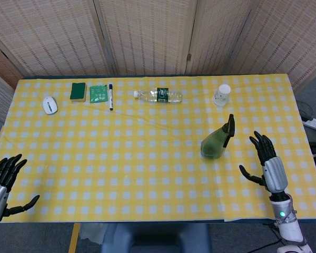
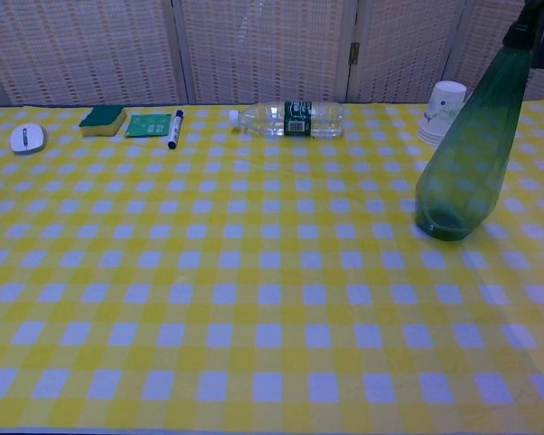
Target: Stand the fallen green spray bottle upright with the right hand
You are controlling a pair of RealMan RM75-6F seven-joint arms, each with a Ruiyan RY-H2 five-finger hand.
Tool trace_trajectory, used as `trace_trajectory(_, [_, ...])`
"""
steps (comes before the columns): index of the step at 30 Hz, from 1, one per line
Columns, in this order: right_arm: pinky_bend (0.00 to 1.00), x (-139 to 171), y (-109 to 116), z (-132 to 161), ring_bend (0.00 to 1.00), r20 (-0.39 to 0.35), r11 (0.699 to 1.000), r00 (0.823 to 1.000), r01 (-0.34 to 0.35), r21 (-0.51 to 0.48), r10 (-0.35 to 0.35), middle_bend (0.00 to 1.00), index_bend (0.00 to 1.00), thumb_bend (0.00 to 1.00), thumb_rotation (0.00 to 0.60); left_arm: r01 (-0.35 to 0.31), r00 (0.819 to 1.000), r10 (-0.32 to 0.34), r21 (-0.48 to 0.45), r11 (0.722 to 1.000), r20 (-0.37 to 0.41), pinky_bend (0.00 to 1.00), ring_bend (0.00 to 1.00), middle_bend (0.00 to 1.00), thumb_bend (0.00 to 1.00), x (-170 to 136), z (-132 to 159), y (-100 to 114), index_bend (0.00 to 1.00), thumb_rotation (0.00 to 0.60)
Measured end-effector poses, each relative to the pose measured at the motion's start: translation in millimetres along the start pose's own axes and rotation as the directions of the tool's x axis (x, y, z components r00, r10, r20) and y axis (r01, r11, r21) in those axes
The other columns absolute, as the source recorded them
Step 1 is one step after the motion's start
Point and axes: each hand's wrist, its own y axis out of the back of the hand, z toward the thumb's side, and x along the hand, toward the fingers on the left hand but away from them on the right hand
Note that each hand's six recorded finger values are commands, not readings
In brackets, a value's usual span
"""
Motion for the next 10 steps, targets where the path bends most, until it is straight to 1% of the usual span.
trace_trajectory(1, [0.00, 7.1, 6.4, -1.3, 0.00, 0.023, 0.997, 1.000, -0.018, 0.080, 0.016, 0.00, 0.00, 0.34, 0.600, -0.005, 1.000, 0.005, 0.016, 1.000, -0.001, 0.00, 0.00, 0.06, 0.28, 0.4, 0.7, -1.1, 0.00, 0.306])
trace_trajectory(3, [0.00, 17.4, 15.1, -0.9, 0.00, 0.066, 0.980, 0.997, -0.047, 0.193, 0.034, 0.00, 0.00, 0.34, 0.600, -0.011, 1.000, 0.011, 0.041, 0.999, -0.003, 0.00, 0.00, 0.06, 0.27, 0.9, 1.8, -3.1, 0.00, 0.304])
trace_trajectory(4, [0.00, 24.3, 20.4, 0.7, 0.00, 0.098, 0.962, 0.994, -0.068, 0.263, 0.044, 0.00, 0.00, 0.34, 0.600, -0.013, 1.000, 0.013, 0.056, 0.998, -0.005, 0.00, 0.00, 0.06, 0.28, 1.3, 2.6, -4.8, 0.00, 0.304])
trace_trajectory(5, [0.00, 29.6, 24.2, 2.5, 0.00, 0.123, 0.947, 0.991, -0.087, 0.310, 0.051, 0.00, 0.00, 0.34, 0.600, -0.013, 1.000, 0.014, 0.065, 0.998, -0.007, 0.00, 0.00, 0.06, 0.28, 1.8, 3.1, -6.3, 0.00, 0.304])
trace_trajectory(7, [0.00, 40.6, 32.5, 9.2, 0.00, 0.176, 0.910, 0.982, -0.138, 0.392, 0.073, 0.00, 0.00, 0.34, 0.600, -0.009, 1.000, 0.010, 0.079, 0.997, -0.011, 0.00, 0.00, 0.06, 0.28, 3.7, 3.5, -10.1, 0.00, 0.302])
trace_trajectory(10, [0.00, 50.3, 39.7, 19.9, 0.00, 0.232, 0.875, 0.967, -0.200, 0.440, 0.104, 0.00, 0.00, 0.34, 0.600, -0.001, 1.000, 0.002, 0.093, 0.996, -0.016, 0.00, 0.00, 0.06, 0.28, 6.1, 3.4, -14.5, 0.00, 0.302])
